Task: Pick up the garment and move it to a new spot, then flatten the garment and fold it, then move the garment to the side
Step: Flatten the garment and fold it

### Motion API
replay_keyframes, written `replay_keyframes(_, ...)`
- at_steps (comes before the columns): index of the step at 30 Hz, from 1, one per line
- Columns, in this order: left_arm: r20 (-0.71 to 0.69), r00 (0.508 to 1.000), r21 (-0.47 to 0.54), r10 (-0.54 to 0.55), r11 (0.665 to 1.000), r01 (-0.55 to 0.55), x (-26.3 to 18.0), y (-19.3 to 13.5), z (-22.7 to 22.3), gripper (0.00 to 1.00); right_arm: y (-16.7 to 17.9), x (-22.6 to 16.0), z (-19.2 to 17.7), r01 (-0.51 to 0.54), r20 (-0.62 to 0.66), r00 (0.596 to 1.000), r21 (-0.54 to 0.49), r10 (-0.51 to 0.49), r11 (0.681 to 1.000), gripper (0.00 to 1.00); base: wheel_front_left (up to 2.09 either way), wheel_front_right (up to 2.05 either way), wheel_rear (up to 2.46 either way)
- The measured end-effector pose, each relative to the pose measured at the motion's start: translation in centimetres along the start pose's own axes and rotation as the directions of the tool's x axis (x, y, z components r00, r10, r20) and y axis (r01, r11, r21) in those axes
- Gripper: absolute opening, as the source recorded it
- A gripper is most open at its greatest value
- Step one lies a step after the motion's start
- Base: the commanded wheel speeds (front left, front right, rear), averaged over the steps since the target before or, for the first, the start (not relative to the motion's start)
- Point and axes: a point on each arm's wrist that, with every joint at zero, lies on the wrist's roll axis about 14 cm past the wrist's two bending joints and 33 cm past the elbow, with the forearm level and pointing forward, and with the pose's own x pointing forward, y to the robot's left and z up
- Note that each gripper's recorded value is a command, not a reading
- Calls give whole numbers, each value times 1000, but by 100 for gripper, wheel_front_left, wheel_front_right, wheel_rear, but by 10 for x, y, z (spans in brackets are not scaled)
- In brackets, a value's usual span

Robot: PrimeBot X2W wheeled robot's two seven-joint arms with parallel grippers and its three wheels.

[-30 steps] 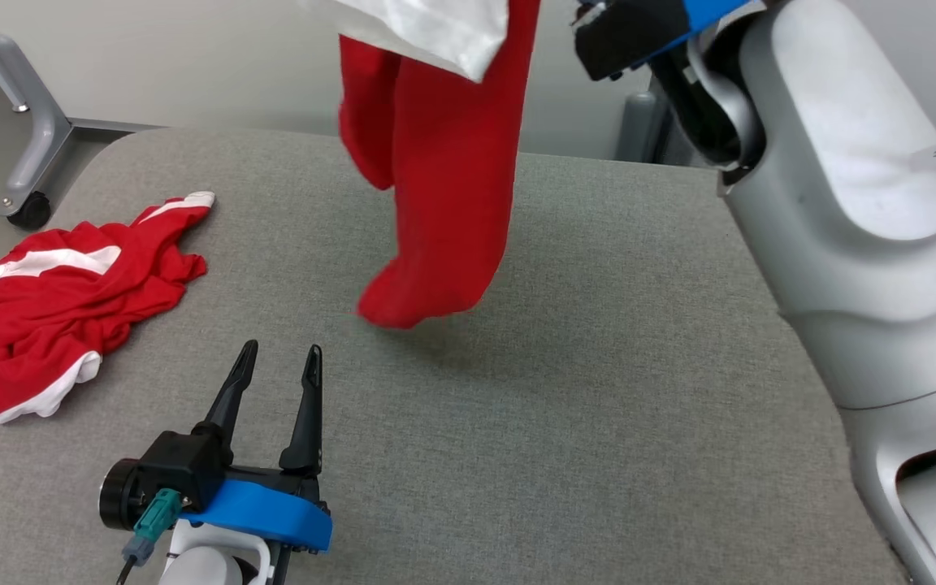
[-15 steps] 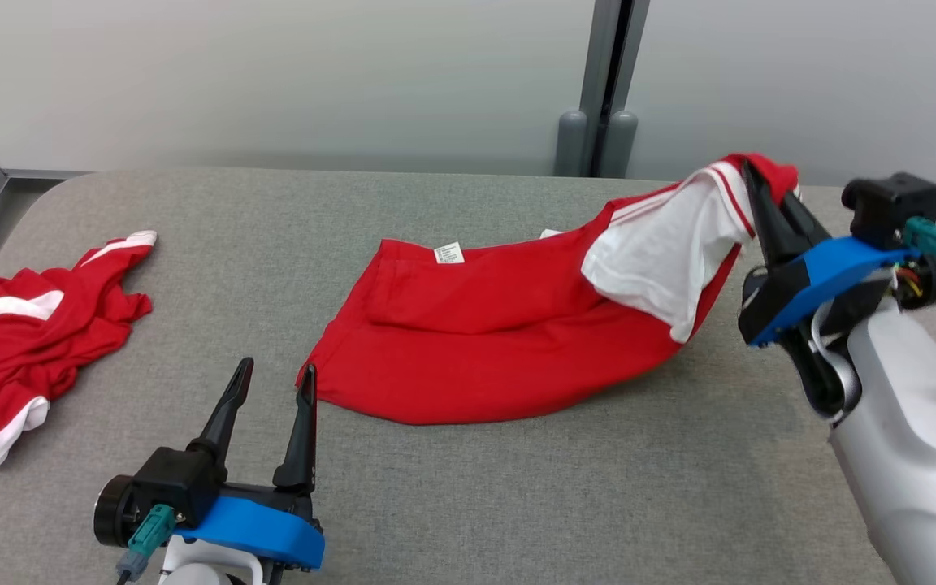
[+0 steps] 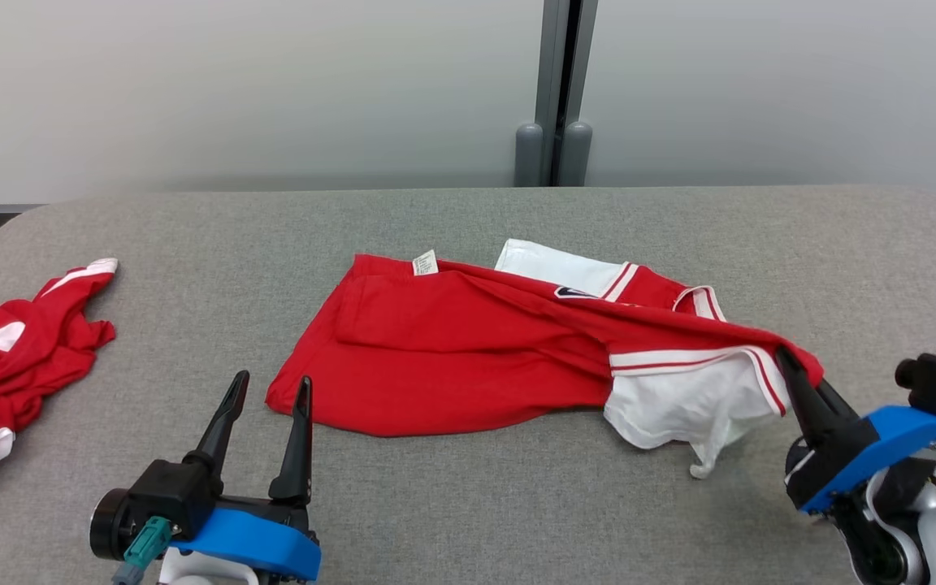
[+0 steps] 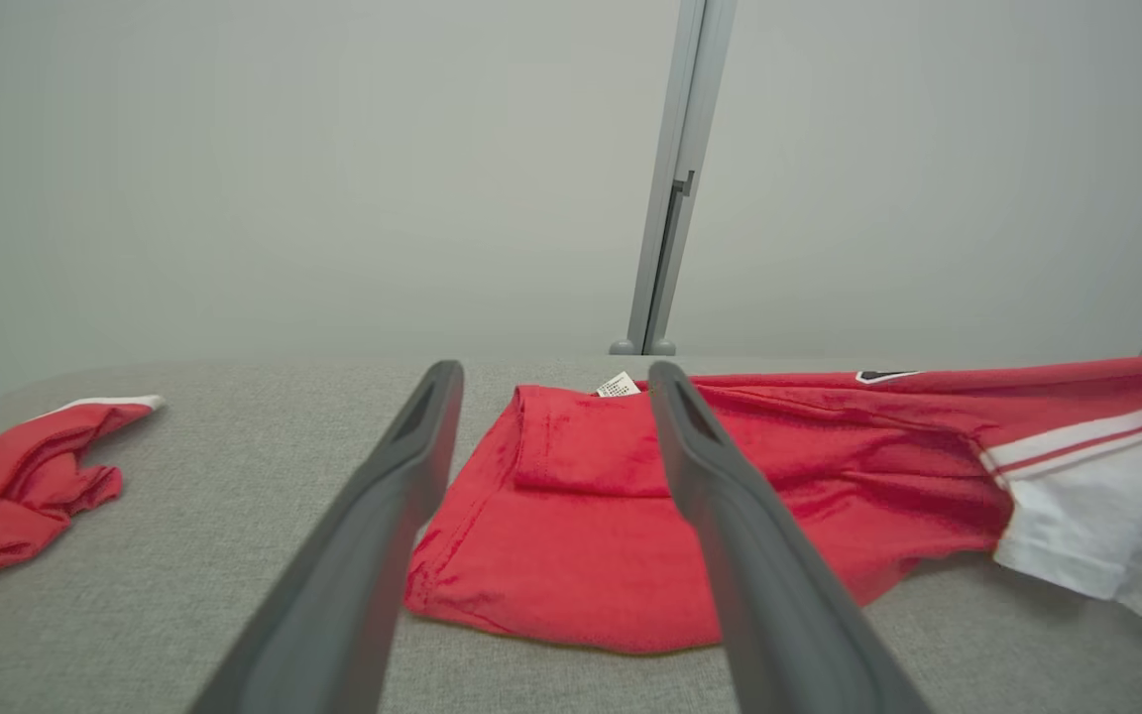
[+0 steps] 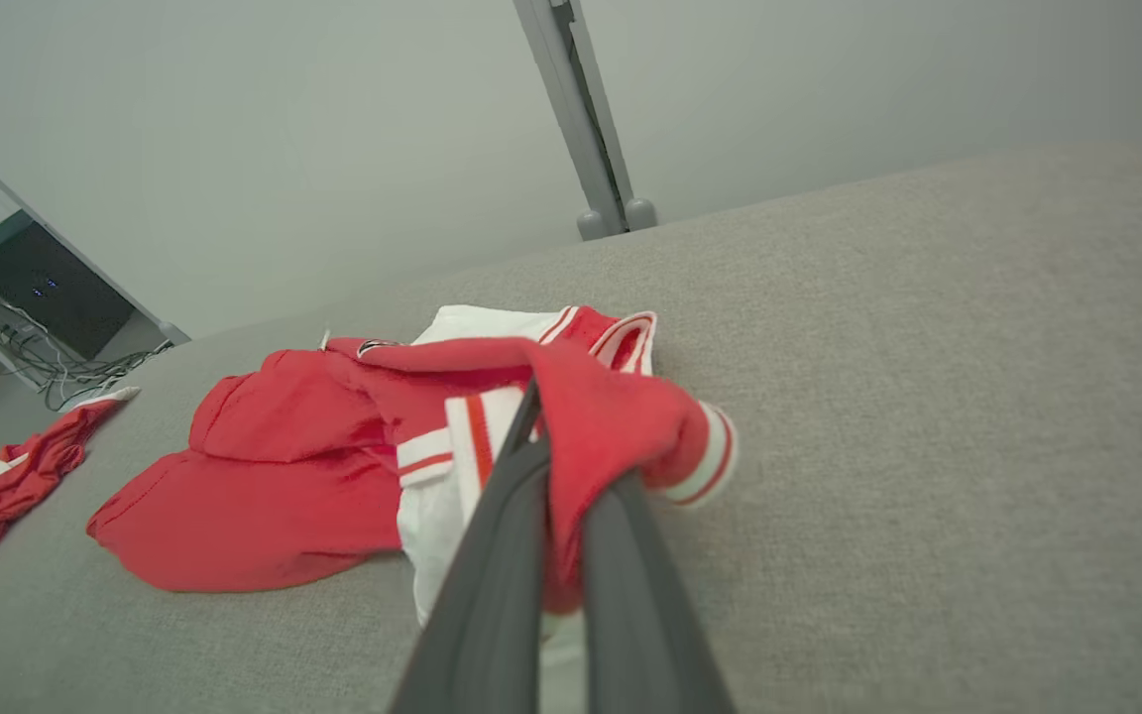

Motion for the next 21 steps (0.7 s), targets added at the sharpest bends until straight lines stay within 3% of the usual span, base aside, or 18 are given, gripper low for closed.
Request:
replay_keyframes(4, -3, 1000, -1, 0, 1000, 0, 2, 1, -1, 100, -9, -18, -21, 53, -95, 994, 39, -49, 998, 0, 0, 0, 0)
replay_keyframes(12, -5, 1000, 2, 3, 1000, -3, 10, 4, -2, 100, -53, -13, -29, 190, -157, 963, -173, -218, 966, 0, 0, 0, 0)
replay_keyframes(21, -13, 999, 10, 33, 999, -33, 12, 16, -4, 100, -37, 48, -23, 132, -104, 981, -251, -163, 959, 0, 0, 0, 0)
